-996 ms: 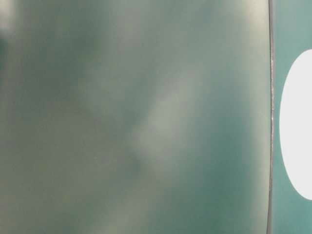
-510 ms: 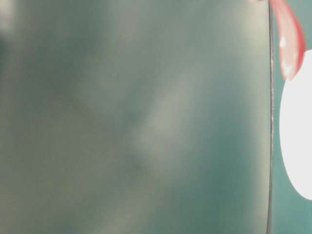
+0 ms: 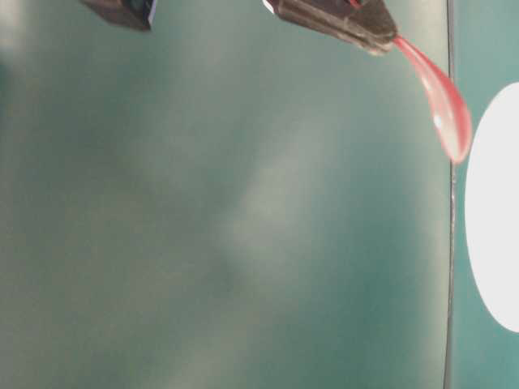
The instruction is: Scoop the yellow hexagonal prism block from the bowl with a spoon using the right arm.
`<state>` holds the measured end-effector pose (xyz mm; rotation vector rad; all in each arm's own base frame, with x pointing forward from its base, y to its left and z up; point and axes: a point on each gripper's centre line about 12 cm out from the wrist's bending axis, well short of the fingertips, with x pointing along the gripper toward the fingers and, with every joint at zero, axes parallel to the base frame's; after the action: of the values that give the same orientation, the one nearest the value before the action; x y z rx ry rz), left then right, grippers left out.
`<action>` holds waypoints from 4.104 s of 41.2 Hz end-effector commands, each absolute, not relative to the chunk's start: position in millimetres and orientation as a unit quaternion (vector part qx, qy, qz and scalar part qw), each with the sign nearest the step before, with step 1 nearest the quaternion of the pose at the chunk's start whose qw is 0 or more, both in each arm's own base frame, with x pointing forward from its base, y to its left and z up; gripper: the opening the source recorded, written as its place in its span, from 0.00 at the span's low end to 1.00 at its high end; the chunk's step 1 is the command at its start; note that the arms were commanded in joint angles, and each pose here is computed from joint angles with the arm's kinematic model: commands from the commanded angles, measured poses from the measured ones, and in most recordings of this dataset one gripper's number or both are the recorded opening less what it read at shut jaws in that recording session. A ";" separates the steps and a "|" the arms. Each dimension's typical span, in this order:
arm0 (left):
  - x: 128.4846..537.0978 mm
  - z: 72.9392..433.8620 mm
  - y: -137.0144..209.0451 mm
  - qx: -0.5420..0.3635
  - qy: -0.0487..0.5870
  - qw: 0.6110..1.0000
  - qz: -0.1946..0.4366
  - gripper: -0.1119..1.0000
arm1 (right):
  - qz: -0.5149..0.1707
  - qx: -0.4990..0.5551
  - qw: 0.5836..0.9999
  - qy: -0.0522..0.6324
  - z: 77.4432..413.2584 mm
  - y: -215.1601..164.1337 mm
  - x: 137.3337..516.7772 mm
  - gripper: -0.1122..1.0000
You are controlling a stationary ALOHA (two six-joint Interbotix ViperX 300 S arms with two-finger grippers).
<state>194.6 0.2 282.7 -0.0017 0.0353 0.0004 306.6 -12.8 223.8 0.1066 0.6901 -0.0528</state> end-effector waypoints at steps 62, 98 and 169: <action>197.1 292.2 0.2 -0.001 0.010 1.000 0.000 0.18 | -0.036 0.076 0.851 0.518 190.4 -32.2 382.8 0.32; 196.9 293.2 0.1 0.000 0.008 1.000 0.000 0.18 | -0.041 0.075 0.871 0.484 179.3 -34.2 401.2 0.32; 195.9 295.0 0.1 -0.006 0.005 1.000 0.000 0.18 | -0.060 0.099 0.882 0.457 163.8 -36.7 412.4 0.32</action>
<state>193.6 0.2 282.3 -0.0124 0.0430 0.0006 408.5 -36.4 151.6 0.2042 0.9877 -0.1249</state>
